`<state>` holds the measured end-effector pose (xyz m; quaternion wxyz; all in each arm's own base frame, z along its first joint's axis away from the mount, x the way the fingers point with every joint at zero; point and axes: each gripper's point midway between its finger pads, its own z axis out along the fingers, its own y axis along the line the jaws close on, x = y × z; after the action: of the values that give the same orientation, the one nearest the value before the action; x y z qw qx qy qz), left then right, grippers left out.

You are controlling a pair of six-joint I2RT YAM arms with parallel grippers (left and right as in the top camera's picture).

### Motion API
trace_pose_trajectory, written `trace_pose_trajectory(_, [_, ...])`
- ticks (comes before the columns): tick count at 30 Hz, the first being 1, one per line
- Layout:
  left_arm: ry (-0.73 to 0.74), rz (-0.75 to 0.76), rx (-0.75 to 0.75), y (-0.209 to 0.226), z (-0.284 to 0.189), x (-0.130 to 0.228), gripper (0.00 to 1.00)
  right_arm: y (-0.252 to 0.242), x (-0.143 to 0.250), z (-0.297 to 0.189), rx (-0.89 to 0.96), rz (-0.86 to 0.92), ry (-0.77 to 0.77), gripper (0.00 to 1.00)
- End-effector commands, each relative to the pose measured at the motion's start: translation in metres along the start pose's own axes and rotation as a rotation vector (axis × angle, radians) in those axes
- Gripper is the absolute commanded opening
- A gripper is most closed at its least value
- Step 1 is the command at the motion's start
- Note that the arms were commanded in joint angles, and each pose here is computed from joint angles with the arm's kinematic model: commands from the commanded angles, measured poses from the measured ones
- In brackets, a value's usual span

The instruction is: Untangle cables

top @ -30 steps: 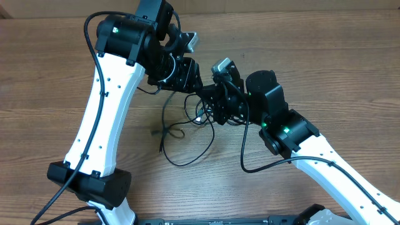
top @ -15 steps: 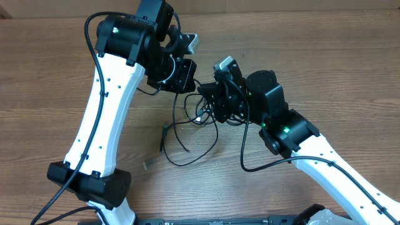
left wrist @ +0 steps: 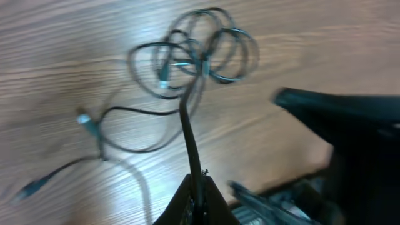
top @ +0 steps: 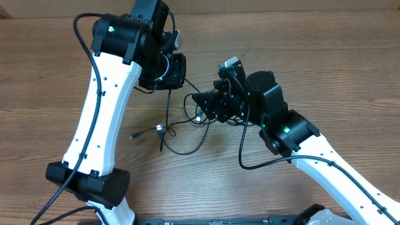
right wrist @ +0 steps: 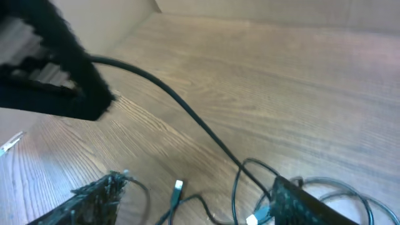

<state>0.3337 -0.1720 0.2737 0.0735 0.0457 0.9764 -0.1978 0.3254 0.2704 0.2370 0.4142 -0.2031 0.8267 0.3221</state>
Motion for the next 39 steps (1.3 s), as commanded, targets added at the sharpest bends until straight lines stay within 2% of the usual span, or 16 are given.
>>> trace_pose_trajectory(1, [0.017, 0.145, 0.197, -0.034, -0.006, 0.004, 0.04, -0.016, 0.0, -0.001, 0.096, 0.041, 0.005, 0.8])
trace_pose_trajectory(6, [-0.088, 0.243, 0.281, -0.058, -0.041, 0.001, 0.04, -0.036, 0.015, 0.001, 0.192, 0.055, 0.054, 0.82])
trace_pose_trajectory(11, [-0.173, 0.242, 0.296, -0.068, -0.074, 0.003, 0.04, -0.042, 0.008, 0.001, 0.203, 0.058, 0.029, 0.82])
trace_pose_trajectory(17, [-0.144, 0.194, 0.304, -0.069, -0.082, 0.018, 0.04, -0.047, -0.001, 0.001, 0.208, 0.033, -0.002, 0.79])
trace_pose_trajectory(22, [-0.143, 0.227, 0.422, -0.088, -0.094, 0.025, 0.04, -0.049, 0.001, 0.004, 0.209, 0.035, 0.002, 0.72])
trace_pose_trajectory(25, [-0.151, 0.245, 0.471, -0.097, -0.102, 0.028, 0.04, -0.051, 0.004, 0.007, 0.212, 0.037, 0.012, 0.6])
trace_pose_trajectory(26, [-0.158, 0.249, 0.47, -0.097, -0.103, 0.028, 0.04, -0.051, 0.005, 0.009, 0.213, 0.038, 0.016, 0.52])
trace_pose_trajectory(33, [-0.184, 0.216, 0.32, -0.073, -0.096, 0.024, 0.04, -0.049, -0.007, 0.01, 0.2, 0.031, -0.032, 0.08])
trace_pose_trajectory(34, [-0.188, 0.193, 0.271, -0.064, -0.094, 0.022, 0.04, -0.047, -0.011, 0.009, 0.195, 0.028, -0.048, 0.04])
trace_pose_trajectory(37, [-0.204, 0.162, 0.209, -0.054, -0.092, 0.017, 0.04, -0.042, -0.022, 0.003, 0.184, 0.018, -0.089, 0.04])
trace_pose_trajectory(38, [-0.204, 0.162, 0.209, -0.054, -0.092, 0.017, 0.07, -0.04, -0.026, 0.0, 0.18, 0.014, -0.104, 0.04])
trace_pose_trajectory(39, [-0.204, 0.163, 0.209, -0.054, -0.092, 0.017, 0.14, -0.038, -0.031, -0.003, 0.175, 0.01, -0.122, 0.04])
